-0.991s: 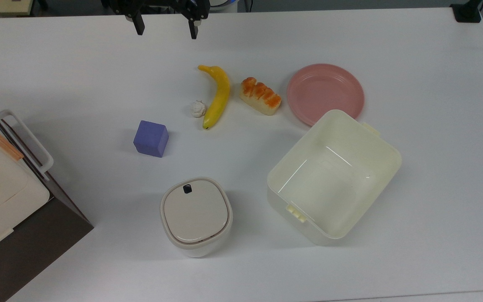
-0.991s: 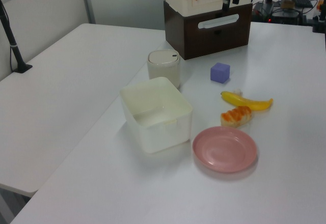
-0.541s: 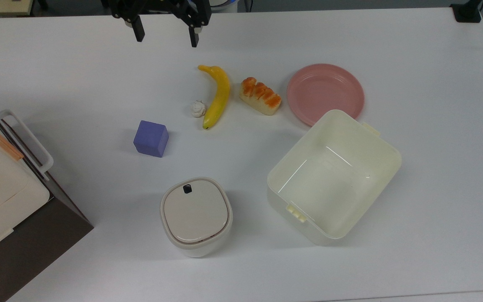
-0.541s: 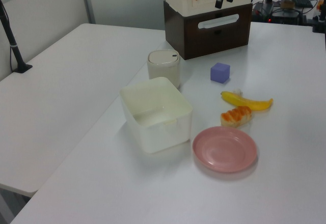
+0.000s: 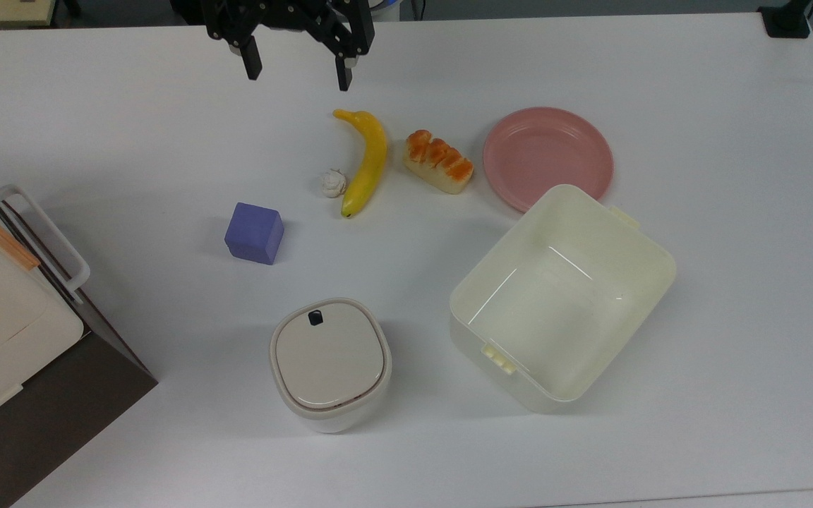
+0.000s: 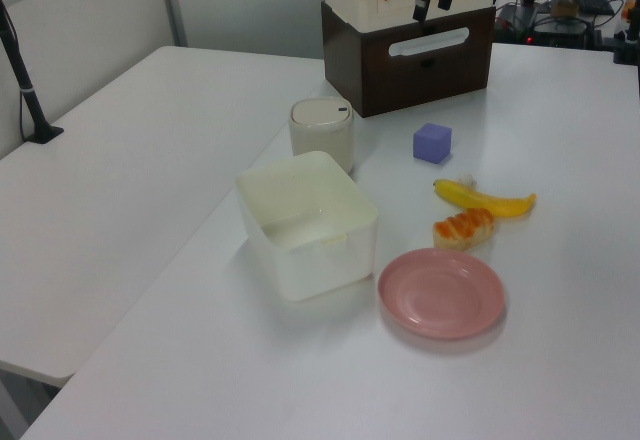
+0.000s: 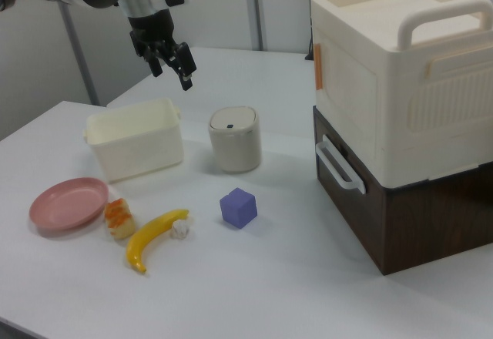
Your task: Open the trash can
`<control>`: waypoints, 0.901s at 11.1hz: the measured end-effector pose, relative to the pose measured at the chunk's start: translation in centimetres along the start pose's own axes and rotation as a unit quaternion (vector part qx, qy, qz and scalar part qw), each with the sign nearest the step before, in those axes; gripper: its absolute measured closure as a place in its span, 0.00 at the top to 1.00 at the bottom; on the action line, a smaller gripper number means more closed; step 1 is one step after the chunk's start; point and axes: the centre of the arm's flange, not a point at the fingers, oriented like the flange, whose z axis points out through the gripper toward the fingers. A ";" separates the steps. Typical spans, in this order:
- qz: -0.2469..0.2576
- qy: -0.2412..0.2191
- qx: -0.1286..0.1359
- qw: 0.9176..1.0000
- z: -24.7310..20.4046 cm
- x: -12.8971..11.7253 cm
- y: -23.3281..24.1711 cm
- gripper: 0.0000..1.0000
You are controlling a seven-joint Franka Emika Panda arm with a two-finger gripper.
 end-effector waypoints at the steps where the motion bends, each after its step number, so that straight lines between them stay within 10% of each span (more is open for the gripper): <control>1: 0.005 0.002 0.000 1.000 0.2 0.0 -0.1 1.00; 5: 0.035 0.016 -0.002 0.999 0.3 0.4 -0.1 0.85; 10: 0.168 0.157 -0.176 0.957 9.2 3.2 -5.6 0.06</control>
